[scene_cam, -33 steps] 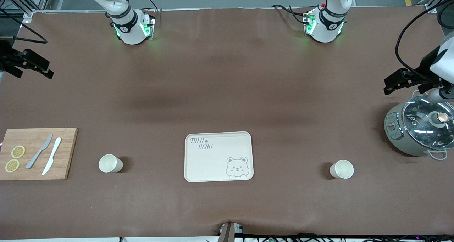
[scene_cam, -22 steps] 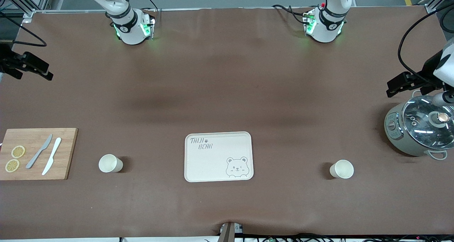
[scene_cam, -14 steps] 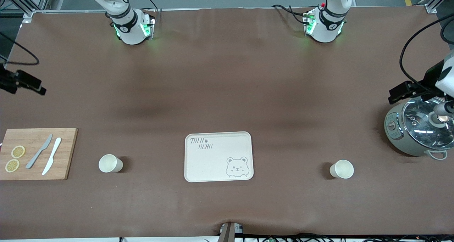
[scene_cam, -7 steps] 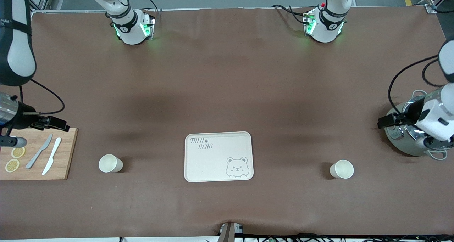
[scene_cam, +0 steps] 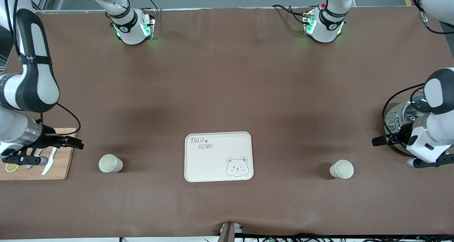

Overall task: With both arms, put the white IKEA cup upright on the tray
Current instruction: 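Lower the right gripper to one cup while the left gripper reaches the other, then close the right gripper on its cup while the left gripper grasps its cup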

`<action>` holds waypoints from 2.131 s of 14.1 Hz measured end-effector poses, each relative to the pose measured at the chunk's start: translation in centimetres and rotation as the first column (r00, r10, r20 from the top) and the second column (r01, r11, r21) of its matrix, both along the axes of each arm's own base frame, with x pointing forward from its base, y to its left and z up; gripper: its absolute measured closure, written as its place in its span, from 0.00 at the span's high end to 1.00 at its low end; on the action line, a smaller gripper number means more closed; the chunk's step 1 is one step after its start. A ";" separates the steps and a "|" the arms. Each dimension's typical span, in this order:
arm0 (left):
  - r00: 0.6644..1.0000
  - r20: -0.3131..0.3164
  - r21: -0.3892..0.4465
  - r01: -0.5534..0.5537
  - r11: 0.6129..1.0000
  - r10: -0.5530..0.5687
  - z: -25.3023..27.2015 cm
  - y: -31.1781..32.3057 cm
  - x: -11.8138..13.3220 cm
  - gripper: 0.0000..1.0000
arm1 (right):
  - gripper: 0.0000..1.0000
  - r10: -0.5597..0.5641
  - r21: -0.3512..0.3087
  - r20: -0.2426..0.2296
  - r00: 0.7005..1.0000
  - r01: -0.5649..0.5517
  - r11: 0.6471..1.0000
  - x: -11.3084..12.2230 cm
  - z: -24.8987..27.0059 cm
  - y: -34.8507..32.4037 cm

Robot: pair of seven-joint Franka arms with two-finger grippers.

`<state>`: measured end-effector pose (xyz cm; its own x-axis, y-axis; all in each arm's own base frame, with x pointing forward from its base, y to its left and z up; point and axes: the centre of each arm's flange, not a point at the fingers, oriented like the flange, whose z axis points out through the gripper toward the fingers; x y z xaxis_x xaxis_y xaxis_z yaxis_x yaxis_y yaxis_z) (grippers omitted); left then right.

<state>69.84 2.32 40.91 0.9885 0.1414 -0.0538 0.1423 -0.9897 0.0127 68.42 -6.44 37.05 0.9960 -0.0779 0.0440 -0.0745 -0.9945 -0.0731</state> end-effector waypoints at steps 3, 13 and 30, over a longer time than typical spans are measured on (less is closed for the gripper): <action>1.000 0.010 -0.009 0.006 1.000 -0.006 -4.1 -0.5 1.2 1.00 | 1.00 0.001 0.001 0.012 1.000 -0.001 1.000 0.8 -3.1 0.2; 0.996 0.084 -0.033 0.005 0.999 -0.003 -15.1 -1.1 3.6 1.00 | 1.00 -0.004 0.005 0.021 1.000 0.004 1.000 2.3 -8.3 0.0; 0.993 0.091 -0.045 -0.067 0.997 0.070 -17.8 -3.8 4.0 0.05 | 1.00 0.034 0.003 0.063 0.997 -0.034 0.999 3.6 -15.0 2.9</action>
